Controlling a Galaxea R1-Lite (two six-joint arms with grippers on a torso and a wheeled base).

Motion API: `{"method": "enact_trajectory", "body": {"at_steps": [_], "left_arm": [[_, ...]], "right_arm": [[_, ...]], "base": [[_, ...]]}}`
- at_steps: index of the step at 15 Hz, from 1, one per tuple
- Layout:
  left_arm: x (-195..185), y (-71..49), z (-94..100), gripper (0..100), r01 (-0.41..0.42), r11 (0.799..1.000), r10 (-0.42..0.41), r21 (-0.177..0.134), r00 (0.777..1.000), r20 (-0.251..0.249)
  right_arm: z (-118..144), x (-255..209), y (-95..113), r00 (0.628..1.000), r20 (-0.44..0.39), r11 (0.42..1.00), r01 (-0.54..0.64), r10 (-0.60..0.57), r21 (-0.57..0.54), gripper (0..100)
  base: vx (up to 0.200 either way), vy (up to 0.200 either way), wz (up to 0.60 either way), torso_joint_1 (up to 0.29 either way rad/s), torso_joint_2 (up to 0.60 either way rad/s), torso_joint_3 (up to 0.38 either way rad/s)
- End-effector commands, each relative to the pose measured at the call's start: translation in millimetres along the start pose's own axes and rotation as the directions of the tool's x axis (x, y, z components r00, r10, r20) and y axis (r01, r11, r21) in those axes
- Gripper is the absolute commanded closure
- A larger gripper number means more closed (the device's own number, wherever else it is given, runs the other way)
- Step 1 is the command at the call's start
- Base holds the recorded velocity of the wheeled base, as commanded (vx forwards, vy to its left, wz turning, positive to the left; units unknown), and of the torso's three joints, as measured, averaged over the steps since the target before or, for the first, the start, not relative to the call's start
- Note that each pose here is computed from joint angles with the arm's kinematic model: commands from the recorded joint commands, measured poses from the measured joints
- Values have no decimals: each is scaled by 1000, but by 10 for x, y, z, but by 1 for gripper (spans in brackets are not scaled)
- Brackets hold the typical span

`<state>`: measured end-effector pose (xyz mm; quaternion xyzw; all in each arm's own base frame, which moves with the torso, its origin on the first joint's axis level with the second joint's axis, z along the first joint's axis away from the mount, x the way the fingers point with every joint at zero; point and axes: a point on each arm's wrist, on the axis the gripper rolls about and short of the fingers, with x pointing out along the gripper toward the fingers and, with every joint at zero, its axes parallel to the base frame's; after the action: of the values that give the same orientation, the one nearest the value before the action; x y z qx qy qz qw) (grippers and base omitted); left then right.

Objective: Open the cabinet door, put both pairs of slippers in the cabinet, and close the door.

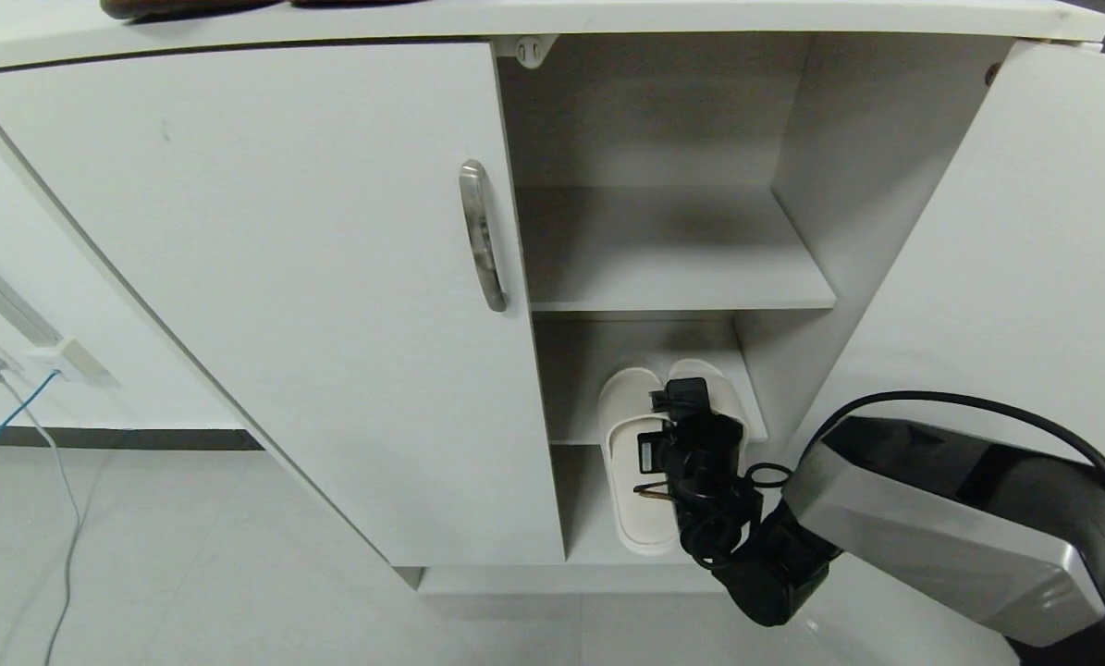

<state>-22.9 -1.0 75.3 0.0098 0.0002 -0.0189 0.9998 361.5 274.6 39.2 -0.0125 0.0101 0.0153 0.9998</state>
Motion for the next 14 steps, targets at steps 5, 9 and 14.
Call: {"method": "enact_trajectory", "body": {"at_steps": [5, 9, 14], "left_arm": [[1, 1, 0, 100, -1, 1000, 1, 0, 1000, -1], [1, 6, 0, 100, -24, 1000, 24, -4, 1000, -1], [1, 7, 0, 100, -29, 1000, 29, -7, 1000, -1]], "right_arm": [[72, 391, 15, 1000, -10, 1000, 6, -6, 2, 100], [304, 632, -2, 999, -31, 999, 36, -35, 38, 100], [414, 812, 46, 999, -16, 998, 48, -47, 52, 100]], "base": [[0, 0, 0, 0, 0, 0], [0, 0, 0, 0, 0, 0], [0, 0, 0, 0, 0, 0]]}}
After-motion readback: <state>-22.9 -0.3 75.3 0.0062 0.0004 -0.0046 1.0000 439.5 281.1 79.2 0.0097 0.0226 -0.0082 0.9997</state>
